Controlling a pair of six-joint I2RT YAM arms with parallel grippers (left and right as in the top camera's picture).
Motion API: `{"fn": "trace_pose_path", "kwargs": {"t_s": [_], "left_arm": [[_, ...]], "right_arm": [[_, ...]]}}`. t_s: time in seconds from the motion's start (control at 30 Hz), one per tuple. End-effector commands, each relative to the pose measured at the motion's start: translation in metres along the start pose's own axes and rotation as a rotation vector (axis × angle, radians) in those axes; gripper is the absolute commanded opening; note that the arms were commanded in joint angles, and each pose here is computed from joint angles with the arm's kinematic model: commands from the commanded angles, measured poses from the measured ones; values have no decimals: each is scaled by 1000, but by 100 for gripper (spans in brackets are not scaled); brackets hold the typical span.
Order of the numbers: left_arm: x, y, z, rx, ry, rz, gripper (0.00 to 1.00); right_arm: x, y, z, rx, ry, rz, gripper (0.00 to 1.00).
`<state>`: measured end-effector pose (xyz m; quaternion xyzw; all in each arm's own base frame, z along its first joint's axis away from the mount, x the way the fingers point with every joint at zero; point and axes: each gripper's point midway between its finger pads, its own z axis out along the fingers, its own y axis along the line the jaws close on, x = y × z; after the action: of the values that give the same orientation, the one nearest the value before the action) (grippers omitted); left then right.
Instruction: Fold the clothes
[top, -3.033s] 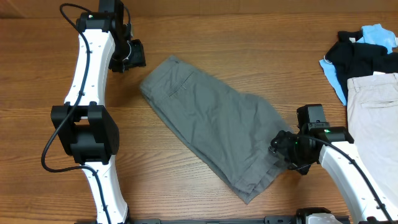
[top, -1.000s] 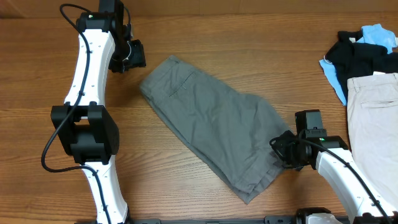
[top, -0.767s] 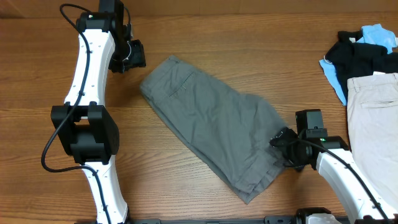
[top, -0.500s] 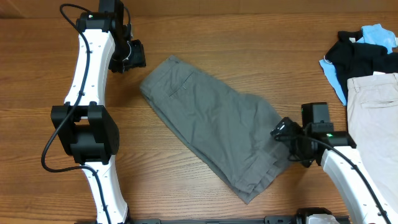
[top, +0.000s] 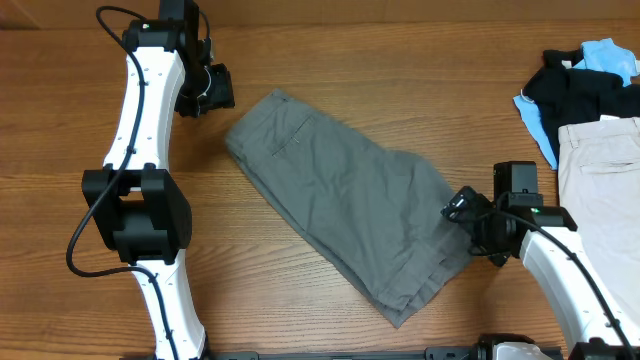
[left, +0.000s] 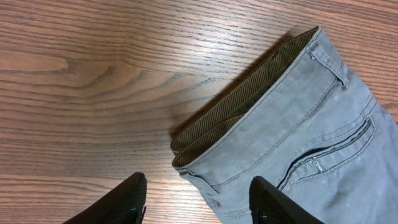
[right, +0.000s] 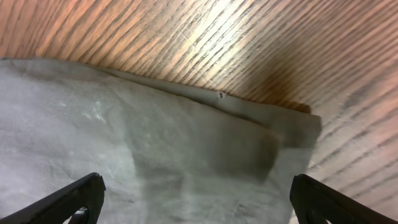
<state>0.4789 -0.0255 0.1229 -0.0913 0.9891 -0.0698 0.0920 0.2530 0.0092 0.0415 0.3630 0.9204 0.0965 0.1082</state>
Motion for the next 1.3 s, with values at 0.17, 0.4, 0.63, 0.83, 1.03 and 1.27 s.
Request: {"fn": "trace_pose_path", "kwargs": {"t_s": [0.17, 0.4, 0.63, 0.83, 1.03, 1.27], "left_arm": [[-1, -2, -11, 15, -21, 0, 57], [-1, -2, -11, 16, -23, 0, 57], [-1, -2, -11, 16, -23, 0, 57], [-1, -2, -11, 16, -23, 0, 57], [-3, -2, -11, 17, -28, 1, 57], [-2, -2, -11, 16, -24, 1, 57]], "right_arm": [[-1, 5, 7, -29, 7, -6, 73], [-1, 5, 8, -30, 7, -2, 62], [-4, 3, 7, -17, -8, 59, 4], [-13, 8, -13, -35, -65, 84, 4], [-28, 2, -72, 16, -181, 129, 4], [-28, -9, -105, 88, -213, 123, 4]]}}
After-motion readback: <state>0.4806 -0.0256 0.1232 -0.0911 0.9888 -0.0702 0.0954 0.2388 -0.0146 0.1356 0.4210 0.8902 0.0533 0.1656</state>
